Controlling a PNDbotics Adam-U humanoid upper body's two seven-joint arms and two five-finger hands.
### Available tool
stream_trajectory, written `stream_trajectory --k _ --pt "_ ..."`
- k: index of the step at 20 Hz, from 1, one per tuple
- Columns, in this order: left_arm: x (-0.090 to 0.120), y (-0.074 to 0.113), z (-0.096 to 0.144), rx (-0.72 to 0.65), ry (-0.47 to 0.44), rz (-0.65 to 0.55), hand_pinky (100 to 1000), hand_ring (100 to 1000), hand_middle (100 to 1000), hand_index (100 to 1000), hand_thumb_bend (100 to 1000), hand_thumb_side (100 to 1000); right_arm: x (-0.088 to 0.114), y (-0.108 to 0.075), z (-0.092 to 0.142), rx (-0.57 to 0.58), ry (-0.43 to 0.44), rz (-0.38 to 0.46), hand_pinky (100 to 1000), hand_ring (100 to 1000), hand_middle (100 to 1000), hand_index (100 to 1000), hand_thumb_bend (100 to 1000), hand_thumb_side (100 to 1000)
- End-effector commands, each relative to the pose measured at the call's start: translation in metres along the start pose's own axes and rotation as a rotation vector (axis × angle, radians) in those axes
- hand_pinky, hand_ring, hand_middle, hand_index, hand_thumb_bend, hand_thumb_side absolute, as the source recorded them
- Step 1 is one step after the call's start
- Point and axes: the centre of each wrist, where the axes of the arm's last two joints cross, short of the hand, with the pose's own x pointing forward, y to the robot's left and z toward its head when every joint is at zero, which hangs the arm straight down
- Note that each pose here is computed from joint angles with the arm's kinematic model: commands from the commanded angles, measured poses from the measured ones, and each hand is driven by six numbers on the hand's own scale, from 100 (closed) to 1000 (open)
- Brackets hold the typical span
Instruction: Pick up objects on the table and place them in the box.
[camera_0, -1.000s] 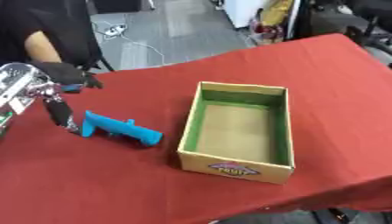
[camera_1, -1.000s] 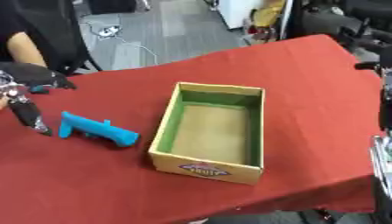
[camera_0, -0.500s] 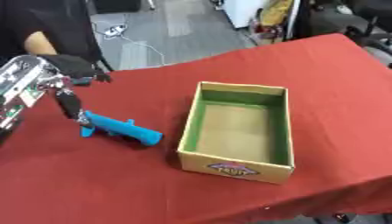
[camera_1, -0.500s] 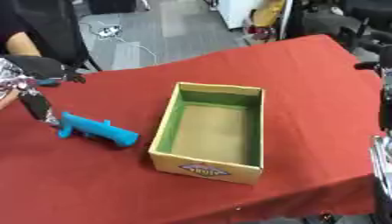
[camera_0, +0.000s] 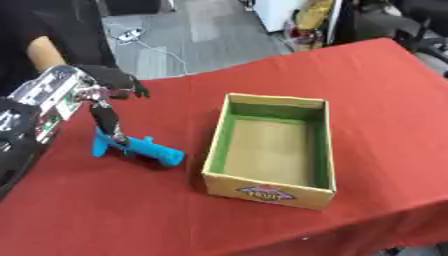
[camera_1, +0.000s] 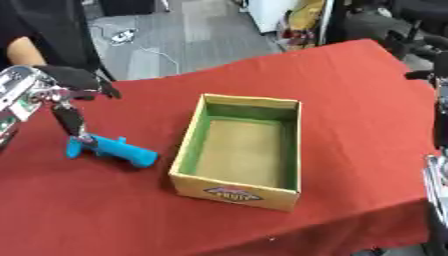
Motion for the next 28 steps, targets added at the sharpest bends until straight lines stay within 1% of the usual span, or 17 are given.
stream_trajectory --k 1,9,22,26,28 --pt "-0.004 0.009 0.001 0.01 0.004 -0.014 983 874 830 951 830 297 0.007 -0.004 -0.008 -0.004 -0.035 0.003 601 802 830 986 457 971" --pt "-0.001 -0.004 -0.009 -0.055 -0.025 0.0 981 862 810 935 816 280 0.008 -0.003 -0.009 -0.005 -0.039 0.002 601 802 830 986 457 971" --pt "0.0 -0.027 -0.02 -0.125 -0.055 0.044 969 846 788 912 823 264 0.01 -0.003 -0.011 -0.006 -0.045 -0.001 601 802 830 986 456 972" --pt "0.003 -0.031 -0.022 -0.13 -0.064 0.052 964 839 778 867 814 264 0.01 -0.002 -0.011 -0.005 -0.046 -0.002 601 802 829 986 456 973" --pt "0.005 -0.034 -0.024 -0.132 -0.071 0.059 961 836 773 862 812 263 0.011 -0.002 -0.012 -0.005 -0.048 -0.003 601 802 829 986 456 972"
